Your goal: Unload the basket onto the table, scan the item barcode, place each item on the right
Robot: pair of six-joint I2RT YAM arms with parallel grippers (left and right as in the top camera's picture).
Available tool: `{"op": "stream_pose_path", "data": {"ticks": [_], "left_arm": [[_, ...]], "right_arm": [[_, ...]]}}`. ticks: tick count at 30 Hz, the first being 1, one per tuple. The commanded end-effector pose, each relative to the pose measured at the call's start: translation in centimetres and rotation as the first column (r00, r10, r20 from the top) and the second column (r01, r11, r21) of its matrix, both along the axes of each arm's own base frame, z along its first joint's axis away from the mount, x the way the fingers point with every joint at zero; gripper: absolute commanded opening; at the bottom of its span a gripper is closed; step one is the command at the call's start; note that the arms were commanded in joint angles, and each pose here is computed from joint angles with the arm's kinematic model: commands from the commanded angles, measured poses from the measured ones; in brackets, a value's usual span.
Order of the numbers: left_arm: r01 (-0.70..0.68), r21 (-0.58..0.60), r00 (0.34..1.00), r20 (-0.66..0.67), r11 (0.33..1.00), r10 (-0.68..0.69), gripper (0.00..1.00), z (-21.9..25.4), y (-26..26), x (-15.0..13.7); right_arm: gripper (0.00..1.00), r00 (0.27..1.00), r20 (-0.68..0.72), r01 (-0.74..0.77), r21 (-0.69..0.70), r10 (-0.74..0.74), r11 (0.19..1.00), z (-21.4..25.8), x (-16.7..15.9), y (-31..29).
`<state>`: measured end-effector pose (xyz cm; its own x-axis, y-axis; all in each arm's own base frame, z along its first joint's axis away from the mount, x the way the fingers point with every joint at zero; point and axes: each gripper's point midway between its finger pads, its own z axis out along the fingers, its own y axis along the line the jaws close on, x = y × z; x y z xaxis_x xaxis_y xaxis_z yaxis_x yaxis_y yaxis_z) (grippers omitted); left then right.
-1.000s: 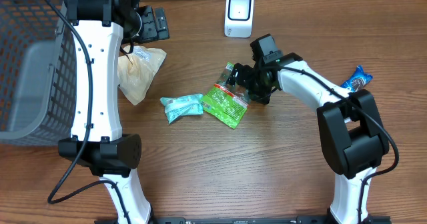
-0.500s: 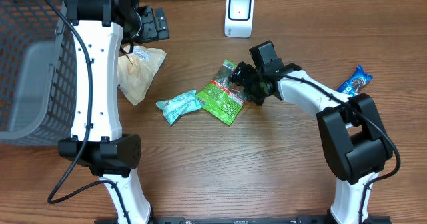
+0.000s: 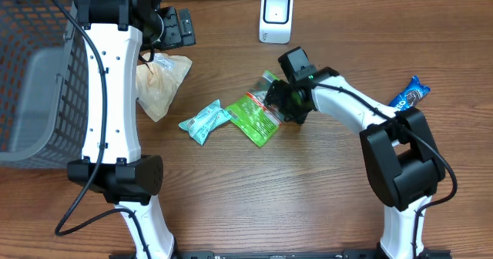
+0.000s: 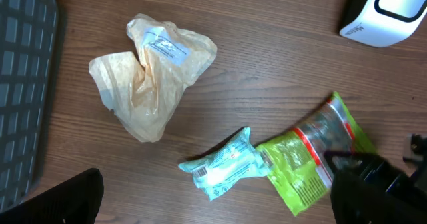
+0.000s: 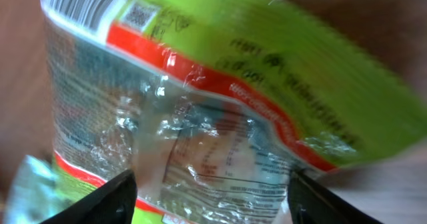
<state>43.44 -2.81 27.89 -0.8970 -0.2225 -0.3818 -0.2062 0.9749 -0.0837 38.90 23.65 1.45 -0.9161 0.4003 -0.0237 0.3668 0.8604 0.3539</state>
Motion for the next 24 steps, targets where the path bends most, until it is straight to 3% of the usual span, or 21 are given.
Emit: {"op": "stream_pose_path", "data": {"ticks": [1, 7, 13, 17, 24], "left_arm": [[0.005, 0.000, 1.000, 0.010, 1.000, -0.005, 1.00, 0.5, 0.0, -0.3], [0.005, -0.001, 1.000, 0.010, 1.000, -0.005, 1.00, 0.5, 0.0, -0.3], [0.005, 0.000, 1.000, 0.010, 1.000, -0.005, 1.00, 0.5, 0.0, -0.3], [0.005, 0.000, 1.000, 0.010, 1.000, -0.005, 1.00, 0.5, 0.0, -0.3], [0.005, 0.000, 1.000, 0.010, 1.000, -0.005, 1.00, 0.5, 0.0, -0.3]], "right_arm": [[0.74, 0.987, 0.021, -0.154, -0.133, 0.158, 0.979, 0.1, 0.4, -1.3], [0.78, 0.955, -0.047, -0.295, -0.201, 0.292, 0.934, 0.5, -1.1, -2.7], [0.82, 0.910, -0.038, -0.404, -0.298, 0.412, 0.865, 0.4, -0.3, -4.9], [0.93, 0.930, -0.050, -0.367, -0.191, 0.364, 0.910, 1.3, -0.6, -3.9], [1.00, 0.991, -0.126, -0.037, 0.048, 0.043, 0.998, 4.2, -0.7, 0.0]]}}
